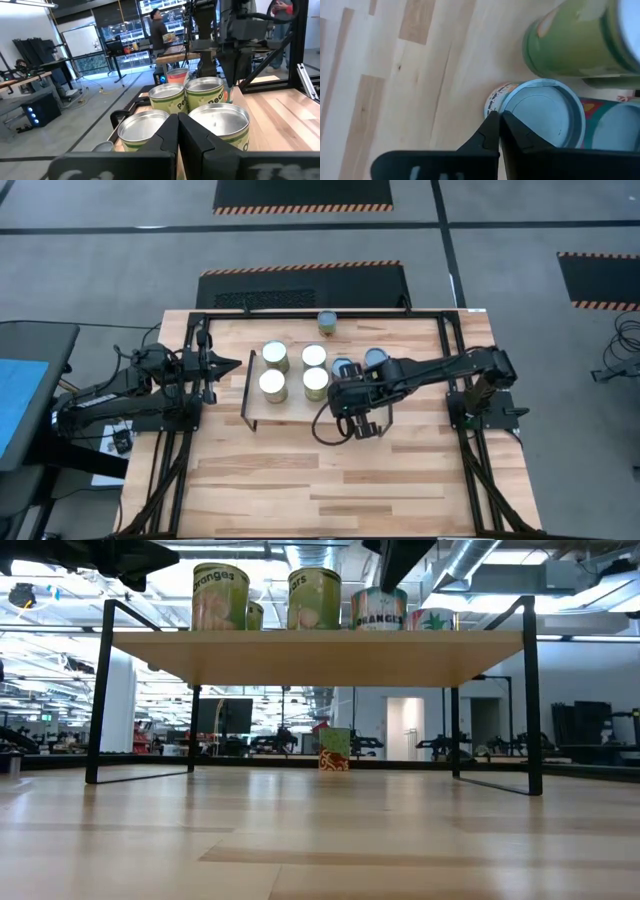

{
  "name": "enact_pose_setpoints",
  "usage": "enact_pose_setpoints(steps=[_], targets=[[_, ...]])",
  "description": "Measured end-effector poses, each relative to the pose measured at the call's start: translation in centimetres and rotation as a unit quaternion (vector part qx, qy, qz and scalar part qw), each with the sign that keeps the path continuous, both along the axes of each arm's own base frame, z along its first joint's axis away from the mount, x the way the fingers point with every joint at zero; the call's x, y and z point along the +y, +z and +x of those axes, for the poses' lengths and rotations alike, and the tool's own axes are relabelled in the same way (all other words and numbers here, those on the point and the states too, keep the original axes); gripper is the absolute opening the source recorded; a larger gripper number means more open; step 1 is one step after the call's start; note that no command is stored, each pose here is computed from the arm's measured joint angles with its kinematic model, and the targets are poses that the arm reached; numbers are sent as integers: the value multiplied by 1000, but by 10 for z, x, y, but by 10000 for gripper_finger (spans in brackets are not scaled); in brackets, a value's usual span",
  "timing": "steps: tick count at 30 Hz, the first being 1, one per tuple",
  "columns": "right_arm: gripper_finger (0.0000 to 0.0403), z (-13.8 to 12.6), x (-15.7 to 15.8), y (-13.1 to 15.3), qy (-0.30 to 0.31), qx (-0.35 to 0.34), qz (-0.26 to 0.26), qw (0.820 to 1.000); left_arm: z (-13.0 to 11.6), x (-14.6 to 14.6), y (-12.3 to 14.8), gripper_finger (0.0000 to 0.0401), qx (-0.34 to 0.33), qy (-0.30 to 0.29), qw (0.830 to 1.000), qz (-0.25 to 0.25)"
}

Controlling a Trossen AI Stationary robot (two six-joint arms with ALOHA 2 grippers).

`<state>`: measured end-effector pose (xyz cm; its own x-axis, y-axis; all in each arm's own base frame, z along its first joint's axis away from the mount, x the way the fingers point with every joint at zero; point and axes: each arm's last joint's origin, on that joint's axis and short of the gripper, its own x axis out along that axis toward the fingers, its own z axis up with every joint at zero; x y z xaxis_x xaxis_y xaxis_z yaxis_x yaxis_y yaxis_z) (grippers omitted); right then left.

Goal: Pick and place cans onto a shelf
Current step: Put the canned mandarin oranges on the shelf aligned with the canned corn, then put the green can on the shelf aligned with the canned pineapple

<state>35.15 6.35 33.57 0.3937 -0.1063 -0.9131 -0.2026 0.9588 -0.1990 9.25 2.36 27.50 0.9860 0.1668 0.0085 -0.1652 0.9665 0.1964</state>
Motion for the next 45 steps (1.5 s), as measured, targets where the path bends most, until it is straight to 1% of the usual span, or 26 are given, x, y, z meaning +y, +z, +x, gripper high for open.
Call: enact_pose_setpoints(steps=[5, 15, 26, 35, 42, 45], targets=[[24, 0, 0, 1, 0, -3, 1, 1000, 0, 0, 0, 0, 0, 0, 1000, 1], [72, 2, -7, 1, -14, -7, 1, 1000, 0, 0, 0, 0, 0, 1, 1000, 2], [110, -1, -9, 5, -16, -9, 2, 1000, 0, 0, 0, 0, 0, 1, 1000, 3], [113, -16, -11, 27, -13, -49, 8, 999, 0, 0, 0, 0, 2, 1, 1000, 9], [113, -22, -8, 33, -9, -58, 11, 998, 0, 0, 0, 0, 1, 1, 1000, 7], [107, -22, -6, 33, -8, -59, 3, 998, 0, 0, 0, 0, 1, 1, 1000, 7]])
